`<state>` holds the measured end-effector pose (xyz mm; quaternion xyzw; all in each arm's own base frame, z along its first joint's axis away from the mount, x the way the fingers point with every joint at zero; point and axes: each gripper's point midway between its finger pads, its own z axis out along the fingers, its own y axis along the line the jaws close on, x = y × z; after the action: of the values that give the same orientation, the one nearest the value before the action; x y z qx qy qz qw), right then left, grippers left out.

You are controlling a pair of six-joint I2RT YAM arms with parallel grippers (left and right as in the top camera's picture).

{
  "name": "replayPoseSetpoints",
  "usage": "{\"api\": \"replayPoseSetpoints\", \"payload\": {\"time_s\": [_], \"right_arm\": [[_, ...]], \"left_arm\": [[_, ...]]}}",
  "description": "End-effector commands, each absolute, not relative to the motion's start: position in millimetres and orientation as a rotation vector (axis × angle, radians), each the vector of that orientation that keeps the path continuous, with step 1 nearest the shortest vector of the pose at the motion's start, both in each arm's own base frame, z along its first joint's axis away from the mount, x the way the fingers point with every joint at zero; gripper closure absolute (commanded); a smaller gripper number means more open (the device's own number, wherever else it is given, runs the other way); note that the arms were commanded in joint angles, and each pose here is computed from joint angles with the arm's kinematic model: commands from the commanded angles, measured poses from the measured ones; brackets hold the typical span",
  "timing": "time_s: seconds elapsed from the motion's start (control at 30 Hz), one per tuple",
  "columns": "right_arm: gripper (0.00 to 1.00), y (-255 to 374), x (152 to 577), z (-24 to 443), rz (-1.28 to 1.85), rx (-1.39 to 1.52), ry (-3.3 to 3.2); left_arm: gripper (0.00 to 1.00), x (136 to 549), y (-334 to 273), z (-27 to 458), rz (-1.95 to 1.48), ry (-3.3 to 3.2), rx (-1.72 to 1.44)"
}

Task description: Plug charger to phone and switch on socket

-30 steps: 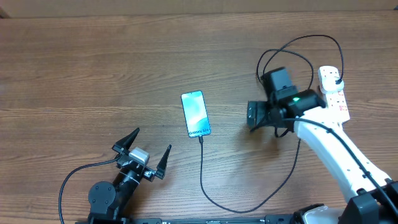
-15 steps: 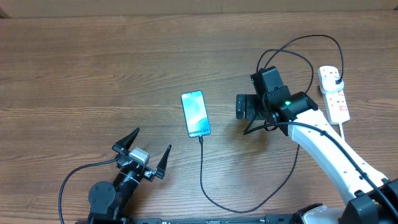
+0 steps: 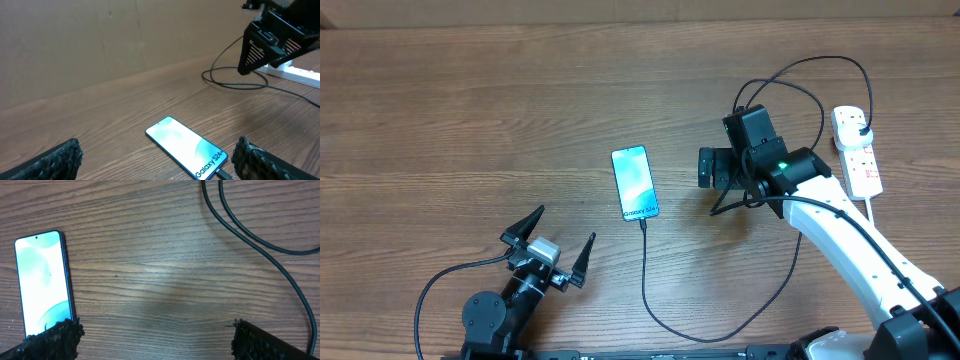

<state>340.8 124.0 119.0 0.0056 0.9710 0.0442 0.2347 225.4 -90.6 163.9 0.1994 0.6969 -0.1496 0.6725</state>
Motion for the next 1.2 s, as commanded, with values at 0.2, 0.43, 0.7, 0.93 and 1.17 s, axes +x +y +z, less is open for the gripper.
{"api": "replayPoseSetpoints", "payload": {"time_s": [0.2, 0.43, 0.7, 0.93, 1.17], "right_arm": [[0.0, 126.3, 348.3, 130.4, 0.141, 0.015, 2.605], [0.0, 126.7, 349.4, 145.8, 0.166, 0.019, 2.555], [0.0, 120.2, 334.0, 138.3, 0.206, 0.024, 2.469], [0.0, 112.0, 314.3, 123.1, 0.233, 0.028, 2.411], [0.0, 104.7, 297.0, 122.7, 0.293, 0.037, 2.272]], "left_arm": [[0.0, 225.2, -90.6, 163.9, -0.341, 1.562, 0.446], [0.0, 225.2, -90.6, 164.0, -0.341, 1.562, 0.446], [0.0, 225.2, -90.6, 163.9, -0.341, 1.562, 0.446], [0.0, 225.2, -90.6, 163.9, -0.341, 1.562, 0.446], [0.0, 225.2, -90.6, 163.9, -0.341, 1.562, 0.446]]}}
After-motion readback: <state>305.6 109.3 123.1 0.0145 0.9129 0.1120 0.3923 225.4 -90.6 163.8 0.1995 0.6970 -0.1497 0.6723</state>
